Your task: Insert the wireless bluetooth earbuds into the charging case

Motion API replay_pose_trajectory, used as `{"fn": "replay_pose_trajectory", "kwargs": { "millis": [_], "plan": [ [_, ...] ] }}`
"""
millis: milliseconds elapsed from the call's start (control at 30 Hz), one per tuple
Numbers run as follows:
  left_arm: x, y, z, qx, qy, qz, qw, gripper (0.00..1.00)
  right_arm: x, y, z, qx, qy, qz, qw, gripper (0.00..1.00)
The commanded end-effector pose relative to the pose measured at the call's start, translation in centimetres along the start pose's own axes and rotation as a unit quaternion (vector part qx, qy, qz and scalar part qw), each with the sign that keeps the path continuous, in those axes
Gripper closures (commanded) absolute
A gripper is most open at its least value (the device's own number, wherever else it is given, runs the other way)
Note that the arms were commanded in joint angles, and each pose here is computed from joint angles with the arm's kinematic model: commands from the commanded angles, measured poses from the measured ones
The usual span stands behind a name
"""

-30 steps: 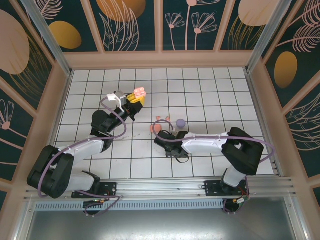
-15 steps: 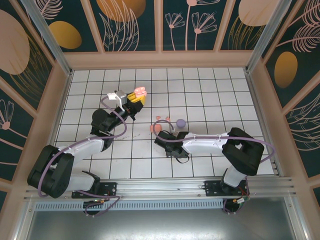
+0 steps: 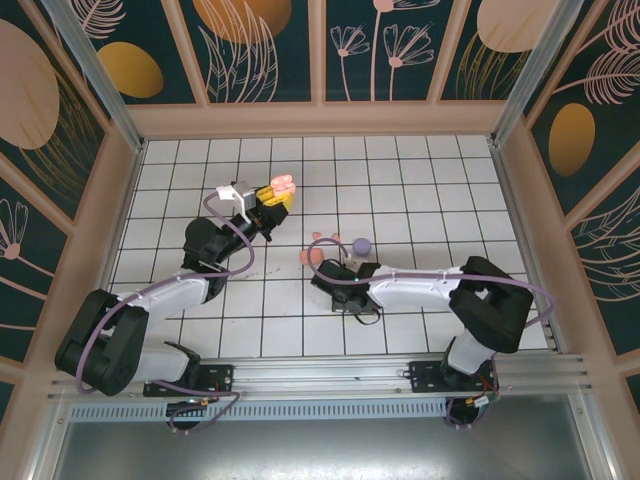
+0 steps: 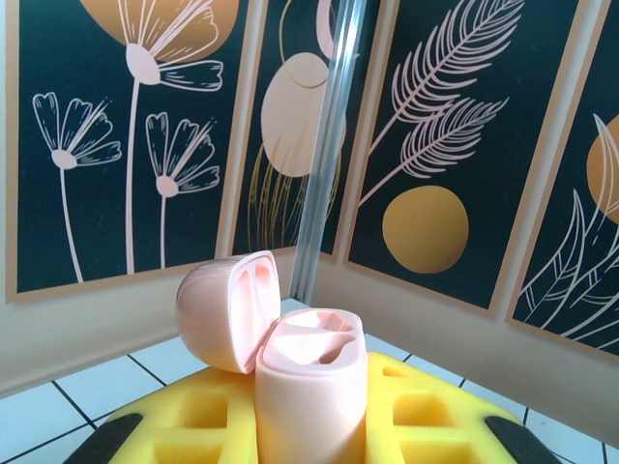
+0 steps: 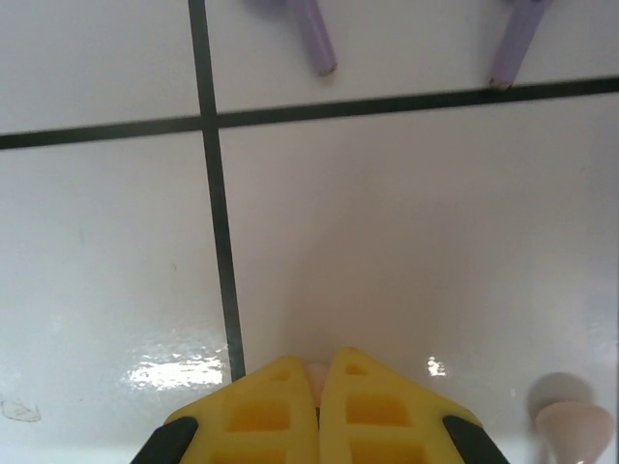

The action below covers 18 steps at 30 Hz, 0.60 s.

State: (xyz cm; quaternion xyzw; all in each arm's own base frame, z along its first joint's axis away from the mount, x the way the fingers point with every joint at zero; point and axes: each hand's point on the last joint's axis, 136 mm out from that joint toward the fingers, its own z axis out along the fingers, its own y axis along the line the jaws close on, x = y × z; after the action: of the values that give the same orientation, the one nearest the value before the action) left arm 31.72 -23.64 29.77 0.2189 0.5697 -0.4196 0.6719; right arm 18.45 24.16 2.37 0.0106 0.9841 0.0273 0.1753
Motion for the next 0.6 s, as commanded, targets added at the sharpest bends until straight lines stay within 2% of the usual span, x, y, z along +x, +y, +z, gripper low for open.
{"fn": "replay_pose_trajectory", "kwargs": {
  "millis": [0,233,367,567],
  "plan": [
    [-1.8,-0.9,0.5,0.017,-0.019,0.016,1.000,1.00,-2.7,0.4,-2.5,-0.023,-0.056,-0.009,0.998,0.97],
    [-2.1,-1.0,0.4,0.016,-0.021,0.038,0.999,1.00,-8.8,2.0,-9.4,-0.105,-0.166,-0.027,0.980,0.97],
    [-2.2,-1.1,0.4,0.019,-0.019,0.055,0.998,1.00,-13.2,2.6,-15.2,-0.181,-0.245,-0.034,0.952,0.97],
    [-2.0,-1.4,1.0,0.032,-0.004,0.086,0.996,1.00,-18.7,3.1,-23.7,-0.269,-0.359,-0.072,0.891,0.97]
  ]
}}
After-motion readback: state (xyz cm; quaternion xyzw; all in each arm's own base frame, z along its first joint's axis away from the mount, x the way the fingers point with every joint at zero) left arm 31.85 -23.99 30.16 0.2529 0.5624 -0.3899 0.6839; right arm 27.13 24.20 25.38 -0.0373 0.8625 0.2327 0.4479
